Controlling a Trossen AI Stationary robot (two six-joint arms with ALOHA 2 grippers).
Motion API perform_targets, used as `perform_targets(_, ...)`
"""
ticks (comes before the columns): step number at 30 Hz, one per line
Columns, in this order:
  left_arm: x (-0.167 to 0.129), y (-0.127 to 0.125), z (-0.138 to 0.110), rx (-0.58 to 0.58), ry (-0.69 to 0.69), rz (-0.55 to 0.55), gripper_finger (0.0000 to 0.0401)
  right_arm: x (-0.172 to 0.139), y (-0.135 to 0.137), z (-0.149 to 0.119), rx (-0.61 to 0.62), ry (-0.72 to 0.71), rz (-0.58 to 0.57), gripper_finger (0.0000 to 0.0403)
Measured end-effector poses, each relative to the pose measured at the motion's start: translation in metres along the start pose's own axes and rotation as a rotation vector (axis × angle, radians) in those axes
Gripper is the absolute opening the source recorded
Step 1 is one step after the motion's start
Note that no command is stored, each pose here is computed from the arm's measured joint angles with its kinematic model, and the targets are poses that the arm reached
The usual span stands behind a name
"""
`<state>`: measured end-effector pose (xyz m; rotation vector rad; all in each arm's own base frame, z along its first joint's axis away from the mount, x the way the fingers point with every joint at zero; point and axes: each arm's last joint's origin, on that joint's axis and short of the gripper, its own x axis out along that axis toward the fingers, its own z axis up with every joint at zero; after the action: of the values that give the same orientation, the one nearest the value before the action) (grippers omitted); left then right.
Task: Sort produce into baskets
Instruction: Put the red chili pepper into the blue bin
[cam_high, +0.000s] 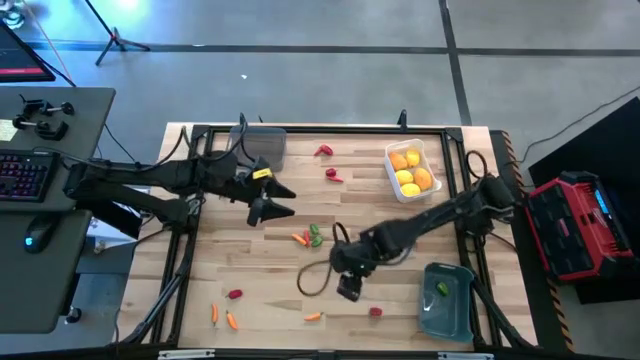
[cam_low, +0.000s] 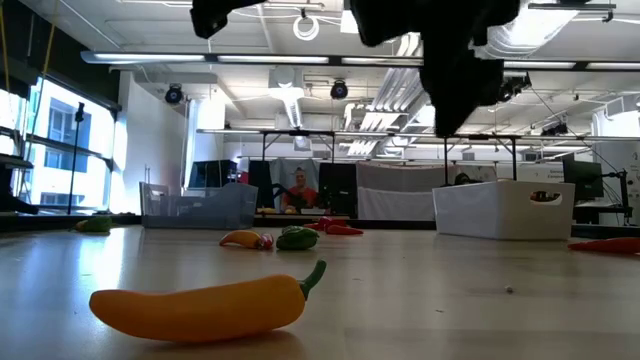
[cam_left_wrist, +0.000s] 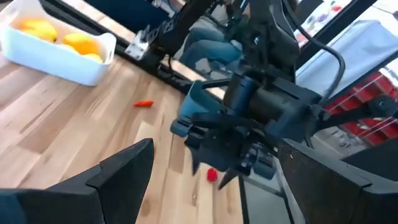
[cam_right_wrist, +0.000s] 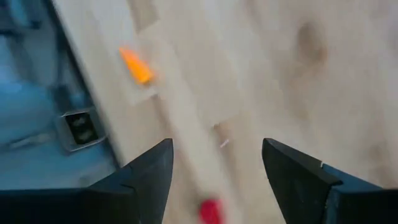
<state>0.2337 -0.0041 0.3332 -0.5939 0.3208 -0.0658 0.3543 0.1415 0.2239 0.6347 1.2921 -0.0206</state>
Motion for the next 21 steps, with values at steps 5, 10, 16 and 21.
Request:
perform_targets(5, -0.011, -0.001, -0.002, 0.009, 0.02, 0.021, 0.0328, 0.008, 0.007, -0.024, 0.045, 0.172, 0.0, 0.0236)
perform_targets(10, -0.015, -0.003, 0.0, 0.072, -0.001, 0.012, 0.0328, 0.015, 0.026, -0.05, 0.013, 0.193, -0.004, 0.0236)
perform_targets(16, -0.014, -0.001, 0.001, 0.081, -0.012, 0.026, 0.0328, 0.045, 0.034, -0.07, -0.044, 0.246, -0.051, 0.0236)
perform_targets(21, -0.012, 0.0, 0.001, 0.097, -0.006, 0.034, 0.0328, 0.074, 0.035, -0.087, -0.077, 0.288, -0.125, 0.0236)
